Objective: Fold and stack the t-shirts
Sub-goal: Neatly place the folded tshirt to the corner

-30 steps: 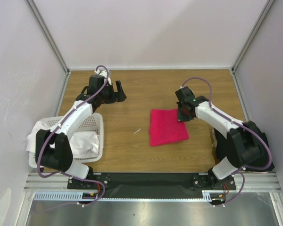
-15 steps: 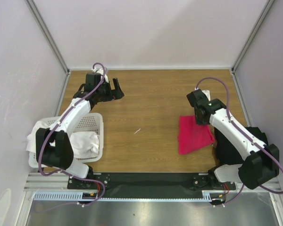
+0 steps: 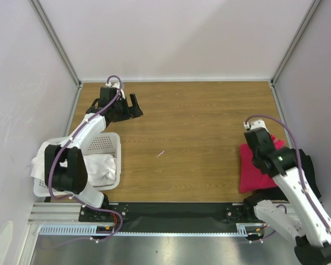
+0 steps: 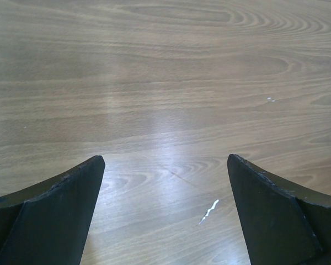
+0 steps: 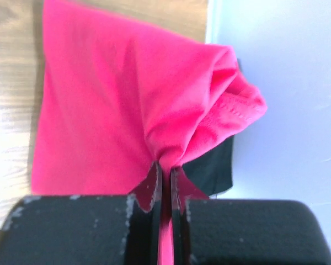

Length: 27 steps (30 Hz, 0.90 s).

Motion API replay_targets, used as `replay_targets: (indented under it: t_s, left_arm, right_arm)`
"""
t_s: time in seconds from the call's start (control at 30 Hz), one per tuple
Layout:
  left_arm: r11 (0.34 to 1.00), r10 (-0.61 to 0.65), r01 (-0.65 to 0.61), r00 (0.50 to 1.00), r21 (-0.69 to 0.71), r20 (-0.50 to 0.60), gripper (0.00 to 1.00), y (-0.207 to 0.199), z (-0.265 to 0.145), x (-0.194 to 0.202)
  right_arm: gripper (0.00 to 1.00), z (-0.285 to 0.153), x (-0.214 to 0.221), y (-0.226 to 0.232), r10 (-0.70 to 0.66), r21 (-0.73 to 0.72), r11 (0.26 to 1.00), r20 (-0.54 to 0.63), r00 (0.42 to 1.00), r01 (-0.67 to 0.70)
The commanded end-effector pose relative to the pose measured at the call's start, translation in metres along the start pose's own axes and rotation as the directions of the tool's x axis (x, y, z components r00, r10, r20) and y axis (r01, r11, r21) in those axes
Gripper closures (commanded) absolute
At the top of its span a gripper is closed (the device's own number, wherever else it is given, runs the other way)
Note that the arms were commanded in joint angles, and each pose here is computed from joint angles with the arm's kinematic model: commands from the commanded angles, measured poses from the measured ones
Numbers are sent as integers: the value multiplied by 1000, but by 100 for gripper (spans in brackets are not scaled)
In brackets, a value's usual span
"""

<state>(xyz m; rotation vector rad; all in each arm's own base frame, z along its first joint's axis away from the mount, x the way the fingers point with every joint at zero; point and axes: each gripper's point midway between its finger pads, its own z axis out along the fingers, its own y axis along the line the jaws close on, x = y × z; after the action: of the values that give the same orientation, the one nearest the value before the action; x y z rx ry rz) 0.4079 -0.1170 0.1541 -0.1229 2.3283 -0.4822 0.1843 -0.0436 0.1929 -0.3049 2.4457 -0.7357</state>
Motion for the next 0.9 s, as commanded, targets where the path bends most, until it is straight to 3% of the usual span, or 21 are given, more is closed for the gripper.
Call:
replay_targets:
  t_s: [0.0,0.07,0.3,0.5,0.7,0.87]
  left_arm:
    - [1000,-27,27,999,-13,19,0,7,1,-12]
    - [999,-31,31,999,-18,8,0,9,3,-10]
    - [998,-59,59,998,19,-9,0,7,12,-15]
    - [997,-70,70,998,37,-1,0,8,18,-31]
    - [994,-89,91,996,66,-26,0,7,27,-32]
    - [995,-96,96,995,27,-9,0,21,26,-41]
  right_arm:
    - [100,-25,2,-41,-16,111,994,120,993,3]
    - [100,-29,8,-58,-33,184,983,117,993,11]
    - [100,-15,16,-53,-146,187,974,93,985,126]
    - [100,-3,23,-81,-116,354,931,45,992,93]
    - [100,-6,17,-101,-121,410,908,46,992,92]
    - [100,1,24,-112,-139,477,868,-34,990,138]
